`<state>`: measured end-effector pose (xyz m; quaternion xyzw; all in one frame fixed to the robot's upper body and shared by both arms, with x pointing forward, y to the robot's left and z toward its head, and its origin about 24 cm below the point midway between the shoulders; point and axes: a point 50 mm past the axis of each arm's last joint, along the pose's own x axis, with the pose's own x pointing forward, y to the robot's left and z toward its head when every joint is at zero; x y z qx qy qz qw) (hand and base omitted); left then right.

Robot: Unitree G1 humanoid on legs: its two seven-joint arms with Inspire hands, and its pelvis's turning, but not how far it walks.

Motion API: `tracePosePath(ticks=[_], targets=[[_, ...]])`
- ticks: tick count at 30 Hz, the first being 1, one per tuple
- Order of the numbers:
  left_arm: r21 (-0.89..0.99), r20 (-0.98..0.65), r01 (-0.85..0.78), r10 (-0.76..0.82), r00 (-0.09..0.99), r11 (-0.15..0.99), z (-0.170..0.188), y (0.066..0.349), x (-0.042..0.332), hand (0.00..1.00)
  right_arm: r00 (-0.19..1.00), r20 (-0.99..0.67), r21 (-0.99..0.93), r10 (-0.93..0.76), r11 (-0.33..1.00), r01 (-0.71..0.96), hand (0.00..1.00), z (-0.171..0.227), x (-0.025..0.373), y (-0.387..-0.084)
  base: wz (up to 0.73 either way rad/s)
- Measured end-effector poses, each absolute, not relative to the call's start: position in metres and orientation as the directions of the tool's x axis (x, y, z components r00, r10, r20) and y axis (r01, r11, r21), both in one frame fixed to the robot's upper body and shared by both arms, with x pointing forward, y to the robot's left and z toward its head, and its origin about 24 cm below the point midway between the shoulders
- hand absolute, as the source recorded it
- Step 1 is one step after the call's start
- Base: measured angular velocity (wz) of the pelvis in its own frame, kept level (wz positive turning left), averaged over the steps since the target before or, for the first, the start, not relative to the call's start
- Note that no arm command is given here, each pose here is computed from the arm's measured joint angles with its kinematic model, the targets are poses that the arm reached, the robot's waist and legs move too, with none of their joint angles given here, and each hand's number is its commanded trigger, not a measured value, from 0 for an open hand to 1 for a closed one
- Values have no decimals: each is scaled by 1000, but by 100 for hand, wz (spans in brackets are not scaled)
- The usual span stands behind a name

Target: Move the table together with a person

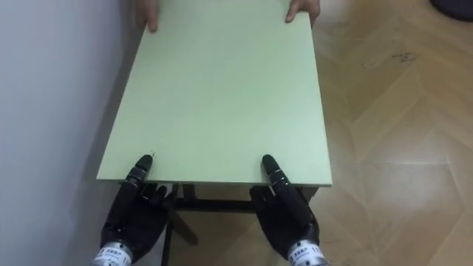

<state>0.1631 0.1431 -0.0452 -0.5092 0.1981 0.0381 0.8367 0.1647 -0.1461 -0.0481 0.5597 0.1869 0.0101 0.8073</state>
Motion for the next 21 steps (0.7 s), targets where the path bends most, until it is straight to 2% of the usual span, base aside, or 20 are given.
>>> tracePosePath(ticks=[21], targets=[[-812,-408,-277,-161,899,514,-52,142,157,100,914,-346,887,209,390,247,100,-55,160,-149,-2]])
